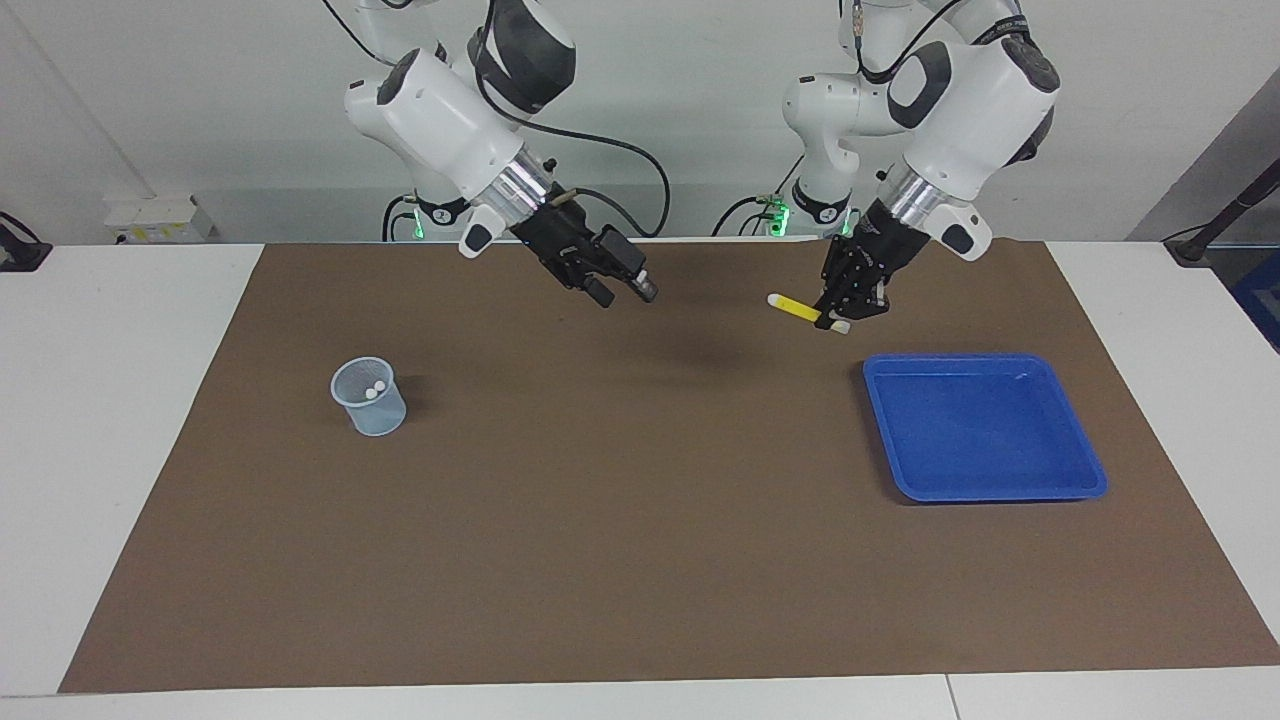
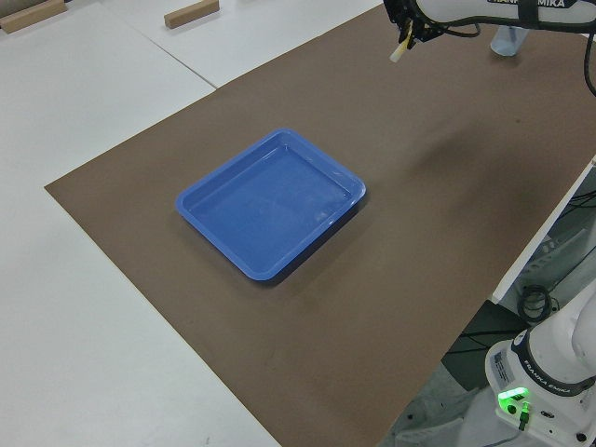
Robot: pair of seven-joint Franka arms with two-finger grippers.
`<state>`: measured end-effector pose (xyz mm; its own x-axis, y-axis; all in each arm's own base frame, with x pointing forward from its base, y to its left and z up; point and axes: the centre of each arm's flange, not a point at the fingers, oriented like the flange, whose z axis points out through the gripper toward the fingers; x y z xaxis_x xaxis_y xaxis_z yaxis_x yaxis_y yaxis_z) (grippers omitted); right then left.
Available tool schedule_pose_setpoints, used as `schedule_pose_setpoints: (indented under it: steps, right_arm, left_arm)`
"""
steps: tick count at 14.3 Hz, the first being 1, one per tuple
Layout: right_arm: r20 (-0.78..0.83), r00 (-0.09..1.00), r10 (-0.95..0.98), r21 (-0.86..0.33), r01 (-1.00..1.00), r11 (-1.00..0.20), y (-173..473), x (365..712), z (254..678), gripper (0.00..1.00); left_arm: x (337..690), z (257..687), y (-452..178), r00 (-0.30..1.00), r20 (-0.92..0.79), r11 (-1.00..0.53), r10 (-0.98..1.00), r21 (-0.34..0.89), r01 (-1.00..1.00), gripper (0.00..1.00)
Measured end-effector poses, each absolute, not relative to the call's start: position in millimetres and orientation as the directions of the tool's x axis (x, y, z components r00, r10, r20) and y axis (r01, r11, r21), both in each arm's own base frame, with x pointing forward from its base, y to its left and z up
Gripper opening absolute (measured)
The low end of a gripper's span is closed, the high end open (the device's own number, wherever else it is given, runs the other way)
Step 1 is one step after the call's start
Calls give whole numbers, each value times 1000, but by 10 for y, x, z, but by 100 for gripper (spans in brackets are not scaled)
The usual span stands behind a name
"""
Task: Transfer and insert pens with both arms
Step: 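Lift the yellow pen with the left gripper toward the right gripper, then grasp the yellow pen with the right gripper and open the left gripper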
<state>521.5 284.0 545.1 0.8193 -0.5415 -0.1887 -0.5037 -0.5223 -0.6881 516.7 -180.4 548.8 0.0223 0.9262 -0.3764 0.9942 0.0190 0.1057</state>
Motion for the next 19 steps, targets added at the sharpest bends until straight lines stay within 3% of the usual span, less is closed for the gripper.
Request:
schedule_pose_setpoints:
  steps: [16,18,19]
  right_arm:
    - [-171,819,-548,-744,-472,-473,3924,4794,5179,100]
    - [-171,816,-552,-744,-474,-471,3901,4817,5177,81]
    - [-171,815,-553,-744,-475,-470,3895,4822,5178,81]
  left_arm:
    - [4885,5681,-2287,-69,-401,105,913,67,992,16]
    - [4883,5680,-2291,-70,-401,106,913,66,992,16]
    - [4883,5681,-2292,-70,-401,106,913,66,992,16]
